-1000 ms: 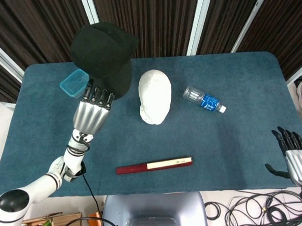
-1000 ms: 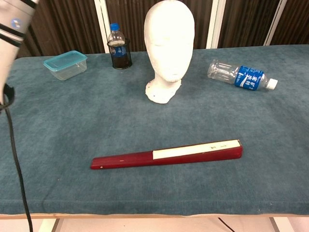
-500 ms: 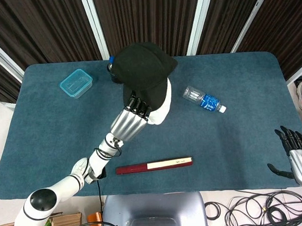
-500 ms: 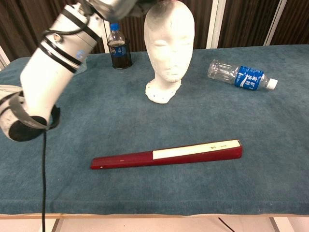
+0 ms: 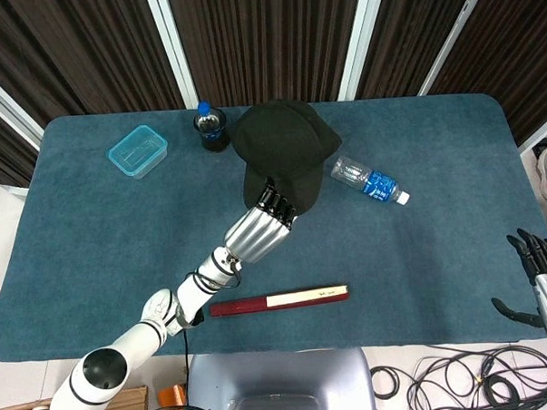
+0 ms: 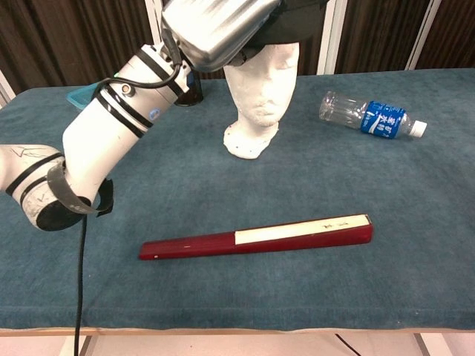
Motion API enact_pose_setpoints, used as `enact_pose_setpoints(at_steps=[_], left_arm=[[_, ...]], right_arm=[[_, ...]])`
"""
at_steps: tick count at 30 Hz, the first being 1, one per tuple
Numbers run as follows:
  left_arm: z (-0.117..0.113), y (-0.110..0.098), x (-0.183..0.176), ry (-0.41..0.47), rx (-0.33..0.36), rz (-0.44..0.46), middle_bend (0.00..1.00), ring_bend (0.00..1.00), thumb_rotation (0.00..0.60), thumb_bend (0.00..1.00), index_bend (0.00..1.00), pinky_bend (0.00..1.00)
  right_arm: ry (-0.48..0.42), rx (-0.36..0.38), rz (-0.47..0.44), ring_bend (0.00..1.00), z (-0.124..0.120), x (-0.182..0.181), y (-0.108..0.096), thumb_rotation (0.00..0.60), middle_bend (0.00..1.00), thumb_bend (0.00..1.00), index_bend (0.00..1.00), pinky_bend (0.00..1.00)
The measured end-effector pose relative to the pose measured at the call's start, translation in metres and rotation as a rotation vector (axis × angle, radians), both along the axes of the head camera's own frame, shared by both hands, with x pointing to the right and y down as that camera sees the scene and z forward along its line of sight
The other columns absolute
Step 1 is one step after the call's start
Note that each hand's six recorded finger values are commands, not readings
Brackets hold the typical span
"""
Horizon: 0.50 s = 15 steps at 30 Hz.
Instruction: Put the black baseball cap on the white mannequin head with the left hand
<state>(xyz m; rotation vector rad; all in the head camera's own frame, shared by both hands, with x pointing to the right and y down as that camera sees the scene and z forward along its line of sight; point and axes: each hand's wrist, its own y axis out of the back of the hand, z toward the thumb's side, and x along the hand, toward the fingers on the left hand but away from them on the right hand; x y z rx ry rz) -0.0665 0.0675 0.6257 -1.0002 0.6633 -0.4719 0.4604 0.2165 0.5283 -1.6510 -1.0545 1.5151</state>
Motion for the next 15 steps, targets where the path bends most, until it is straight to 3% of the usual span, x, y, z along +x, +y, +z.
enact_pose_setpoints(at_steps=[3, 7, 15], left_arm=[[0.001, 0.002, -0.002, 0.004, -0.004, 0.0, 0.73, 0.61, 0.6, 0.47, 0.68, 0.4], [0.008, 0.001, -0.01, 0.001, -0.039, -0.015, 0.49, 0.46, 0.6, 0.34, 0.38, 0.37], [0.009, 0.01, -0.013, 0.012, -0.068, 0.011, 0.24, 0.26, 0.6, 0.27, 0.19, 0.32]], right_arm=[[0.0, 0.001, 0.001, 0.0, 0.0, 0.0, 0.0, 0.6, 0.0, 0.12, 0.0, 0.0], [0.002, -0.006, -0.004, 0.0, 0.002, -0.001, 0.0, 0.6, 0.0, 0.12, 0.0, 0.0], [0.01, -0.015, -0.007, 0.0, 0.005, -0.004, 0.0, 0.6, 0.0, 0.12, 0.0, 0.0]])
